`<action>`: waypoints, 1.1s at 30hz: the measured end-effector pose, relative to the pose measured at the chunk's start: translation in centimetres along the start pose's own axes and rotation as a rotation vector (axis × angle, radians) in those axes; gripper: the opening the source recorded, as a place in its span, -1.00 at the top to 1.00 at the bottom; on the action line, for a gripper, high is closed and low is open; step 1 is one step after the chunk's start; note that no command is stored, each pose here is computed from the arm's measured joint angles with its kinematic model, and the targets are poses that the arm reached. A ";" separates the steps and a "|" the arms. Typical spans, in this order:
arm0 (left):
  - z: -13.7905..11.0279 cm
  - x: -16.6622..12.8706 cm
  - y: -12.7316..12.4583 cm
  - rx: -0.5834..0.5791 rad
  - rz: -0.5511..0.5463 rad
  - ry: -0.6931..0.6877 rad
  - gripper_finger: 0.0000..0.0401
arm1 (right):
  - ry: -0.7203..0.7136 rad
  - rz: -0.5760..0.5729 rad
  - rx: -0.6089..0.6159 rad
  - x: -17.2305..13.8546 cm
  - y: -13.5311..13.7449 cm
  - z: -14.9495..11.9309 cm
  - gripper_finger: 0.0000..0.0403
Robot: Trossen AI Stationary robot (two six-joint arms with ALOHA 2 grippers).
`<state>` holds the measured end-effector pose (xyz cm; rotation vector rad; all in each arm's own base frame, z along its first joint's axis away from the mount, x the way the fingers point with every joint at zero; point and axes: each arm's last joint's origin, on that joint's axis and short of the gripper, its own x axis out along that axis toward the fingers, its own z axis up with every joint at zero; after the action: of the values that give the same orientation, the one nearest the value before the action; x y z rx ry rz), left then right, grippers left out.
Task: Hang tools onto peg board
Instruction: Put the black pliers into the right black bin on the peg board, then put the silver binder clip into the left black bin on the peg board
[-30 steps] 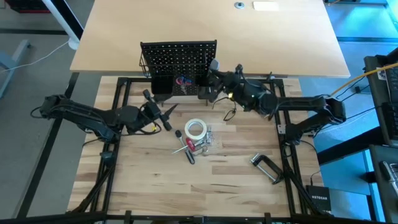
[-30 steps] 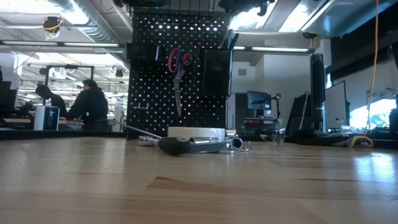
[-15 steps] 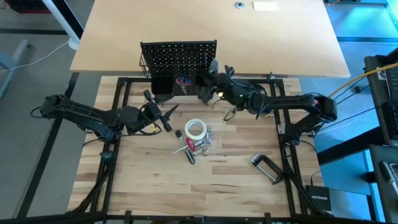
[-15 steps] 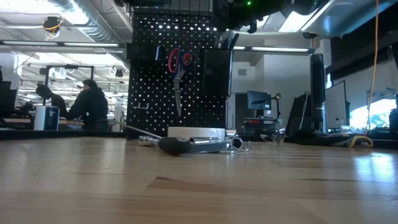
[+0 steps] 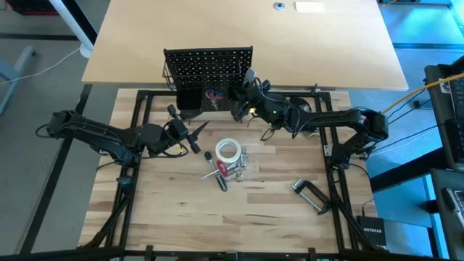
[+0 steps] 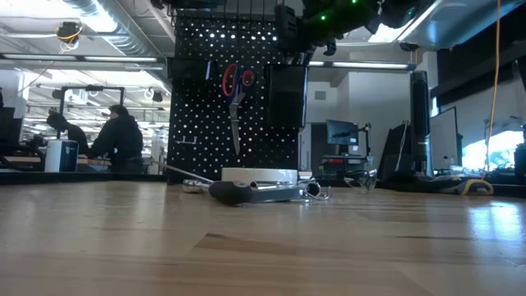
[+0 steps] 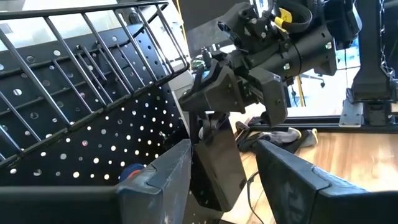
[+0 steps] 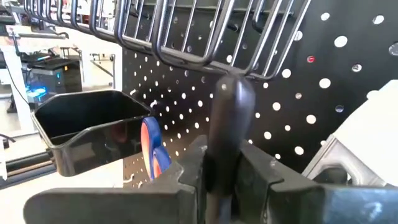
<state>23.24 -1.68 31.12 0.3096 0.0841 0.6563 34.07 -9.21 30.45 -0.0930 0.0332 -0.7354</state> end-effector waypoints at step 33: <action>-0.5 0.0 -0.4 0.038 -0.071 0.027 0.15 | 0.302 0.521 -0.230 -12.5 3.0 3.1 0.10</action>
<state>23.34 -1.84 30.50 0.3333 0.1333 0.5893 27.00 1.58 33.18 -0.1841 0.4166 -0.2162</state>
